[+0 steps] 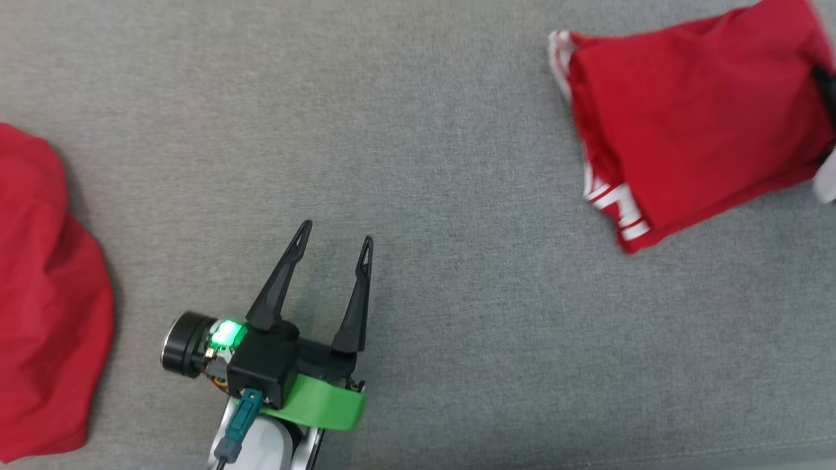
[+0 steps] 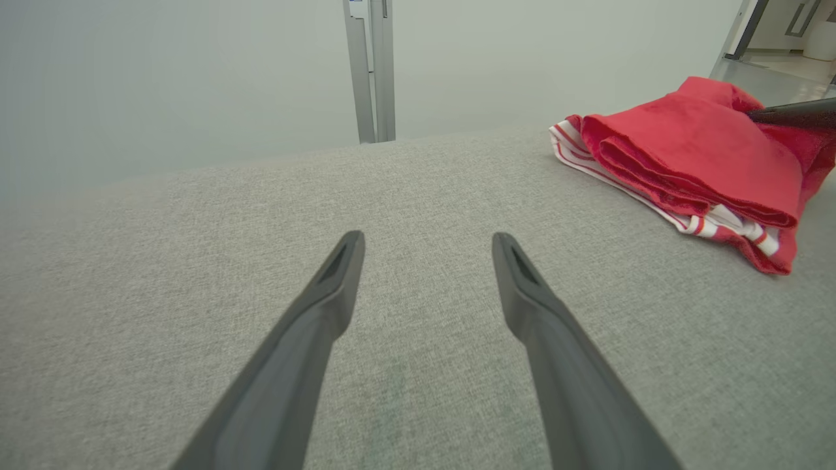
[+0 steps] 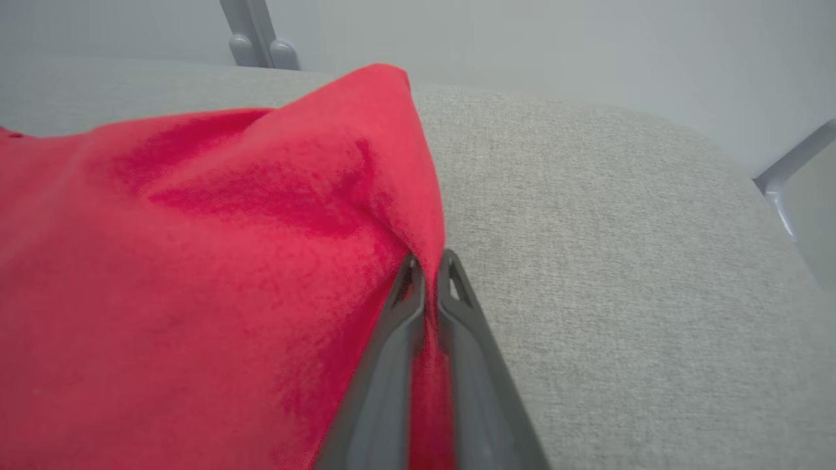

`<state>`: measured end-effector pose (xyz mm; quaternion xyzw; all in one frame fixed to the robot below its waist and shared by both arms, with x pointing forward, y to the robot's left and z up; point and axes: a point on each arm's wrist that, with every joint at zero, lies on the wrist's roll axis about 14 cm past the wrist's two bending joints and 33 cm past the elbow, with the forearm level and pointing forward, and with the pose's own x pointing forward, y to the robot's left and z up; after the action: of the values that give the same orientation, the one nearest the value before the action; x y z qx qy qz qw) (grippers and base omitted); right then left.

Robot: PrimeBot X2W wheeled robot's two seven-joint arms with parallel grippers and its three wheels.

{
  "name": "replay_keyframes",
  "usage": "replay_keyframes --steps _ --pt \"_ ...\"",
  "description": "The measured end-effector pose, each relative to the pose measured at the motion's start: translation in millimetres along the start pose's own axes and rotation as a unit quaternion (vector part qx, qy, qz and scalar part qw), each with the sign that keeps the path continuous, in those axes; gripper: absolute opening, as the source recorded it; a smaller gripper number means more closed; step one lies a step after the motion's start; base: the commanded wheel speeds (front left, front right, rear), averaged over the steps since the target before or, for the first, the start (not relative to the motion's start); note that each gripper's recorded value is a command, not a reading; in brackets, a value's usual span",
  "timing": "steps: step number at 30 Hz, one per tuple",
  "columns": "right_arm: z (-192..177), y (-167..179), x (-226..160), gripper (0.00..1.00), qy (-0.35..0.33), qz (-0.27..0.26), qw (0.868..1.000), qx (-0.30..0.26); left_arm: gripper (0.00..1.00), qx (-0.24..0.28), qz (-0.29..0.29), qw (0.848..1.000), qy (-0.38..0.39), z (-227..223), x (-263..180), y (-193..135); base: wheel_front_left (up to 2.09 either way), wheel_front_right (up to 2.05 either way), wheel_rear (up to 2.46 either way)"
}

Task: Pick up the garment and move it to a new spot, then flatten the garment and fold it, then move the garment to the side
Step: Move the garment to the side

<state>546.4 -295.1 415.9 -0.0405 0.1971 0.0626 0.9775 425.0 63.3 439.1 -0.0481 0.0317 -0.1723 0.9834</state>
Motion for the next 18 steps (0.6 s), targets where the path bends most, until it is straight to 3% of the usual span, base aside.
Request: replay_keyframes --steps 10,18 --pt "15 -111 -4 0.00 0.001 -0.114 0.992 -0.062 1.00 0.008 -0.068 0.998 -0.005 -19 37 -21 0.00 0.00 0.00" --pt "14 -166 -12 0.00 0.023 -0.176 0.979 -0.100 1.00 -0.004 -0.087 0.996 -0.001 -35 48 -27 0.00 0.00 0.00"
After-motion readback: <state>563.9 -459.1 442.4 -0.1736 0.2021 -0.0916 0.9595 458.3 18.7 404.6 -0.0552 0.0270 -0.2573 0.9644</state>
